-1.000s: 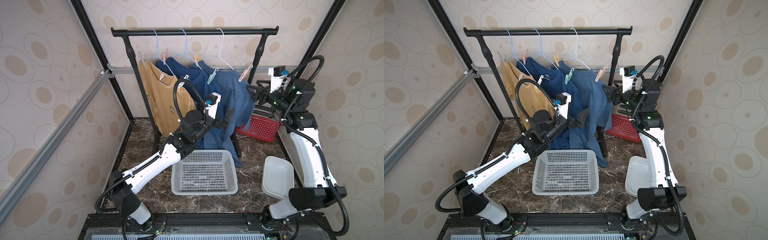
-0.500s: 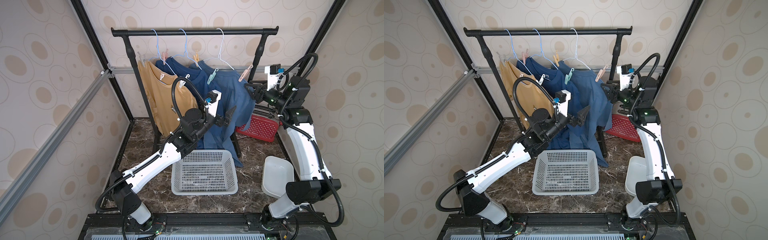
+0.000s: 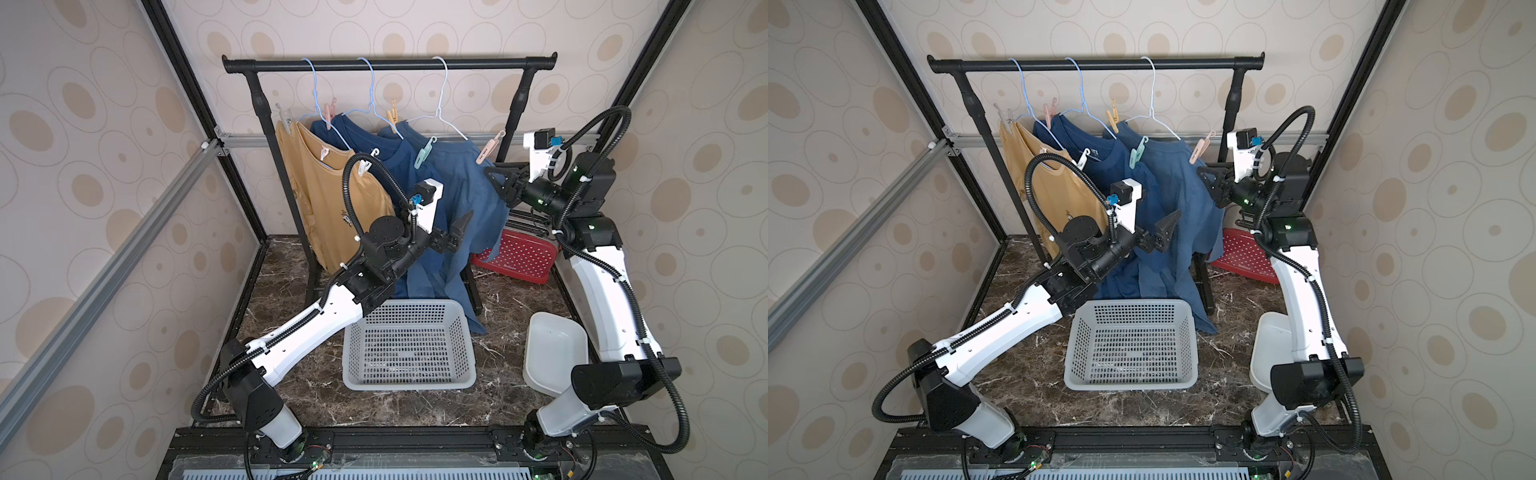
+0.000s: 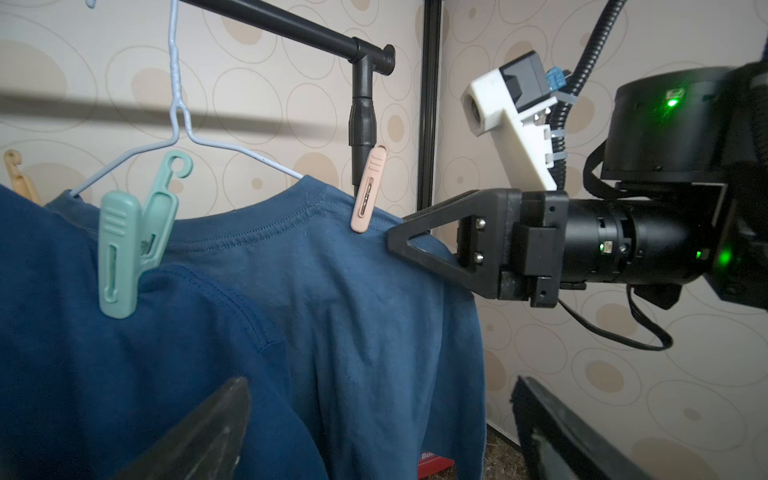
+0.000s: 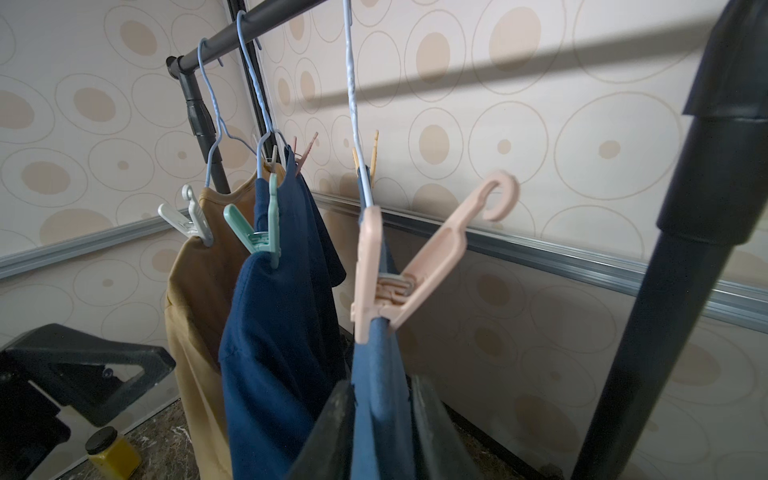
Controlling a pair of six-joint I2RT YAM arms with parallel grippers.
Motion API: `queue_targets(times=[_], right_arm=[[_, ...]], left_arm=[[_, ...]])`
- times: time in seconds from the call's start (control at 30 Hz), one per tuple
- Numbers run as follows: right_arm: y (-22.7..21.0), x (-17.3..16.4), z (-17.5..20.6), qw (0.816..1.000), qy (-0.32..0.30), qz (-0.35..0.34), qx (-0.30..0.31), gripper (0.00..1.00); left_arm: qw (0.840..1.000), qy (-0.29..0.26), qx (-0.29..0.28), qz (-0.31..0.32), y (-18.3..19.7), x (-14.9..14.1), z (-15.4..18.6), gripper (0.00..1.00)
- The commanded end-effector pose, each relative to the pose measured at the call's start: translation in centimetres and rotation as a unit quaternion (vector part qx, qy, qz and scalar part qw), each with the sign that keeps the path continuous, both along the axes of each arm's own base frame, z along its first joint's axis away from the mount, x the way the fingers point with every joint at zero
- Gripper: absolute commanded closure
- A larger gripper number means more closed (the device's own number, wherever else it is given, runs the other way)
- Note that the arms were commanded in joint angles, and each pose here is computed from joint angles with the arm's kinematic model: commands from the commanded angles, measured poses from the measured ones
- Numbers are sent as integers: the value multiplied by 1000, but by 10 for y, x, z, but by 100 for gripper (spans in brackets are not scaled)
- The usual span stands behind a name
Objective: Remove the clothespins securing t-shirts to the hanger
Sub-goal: Pick up the hanger from the clothes rail.
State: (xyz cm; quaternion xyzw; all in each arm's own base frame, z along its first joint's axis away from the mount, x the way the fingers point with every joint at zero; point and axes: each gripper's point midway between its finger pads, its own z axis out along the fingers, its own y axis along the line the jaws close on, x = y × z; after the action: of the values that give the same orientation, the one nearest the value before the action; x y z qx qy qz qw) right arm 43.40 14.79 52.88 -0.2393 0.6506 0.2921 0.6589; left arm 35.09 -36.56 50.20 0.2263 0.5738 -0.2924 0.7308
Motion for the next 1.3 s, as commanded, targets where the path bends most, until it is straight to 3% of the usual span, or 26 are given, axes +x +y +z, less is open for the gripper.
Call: queue_targets(times=[0.0, 0.17, 0.83, 1.27], right_arm=[[5, -4, 10, 1000, -19, 8, -2, 75], [3, -7, 15, 1000, -26, -2, -1, 100], [-6, -58, 76, 993, -102, -21, 50, 100], [-21, -95, 85, 989, -129, -62, 18, 100]], left_arm=[[999, -22, -26, -1, 4, -7, 23, 1], [999, -21, -26, 5, 7, -7, 21, 1], [999, -14, -19, 39, 26, -10, 9, 1], [998, -2, 6, 63, 44, -15, -4, 1]])
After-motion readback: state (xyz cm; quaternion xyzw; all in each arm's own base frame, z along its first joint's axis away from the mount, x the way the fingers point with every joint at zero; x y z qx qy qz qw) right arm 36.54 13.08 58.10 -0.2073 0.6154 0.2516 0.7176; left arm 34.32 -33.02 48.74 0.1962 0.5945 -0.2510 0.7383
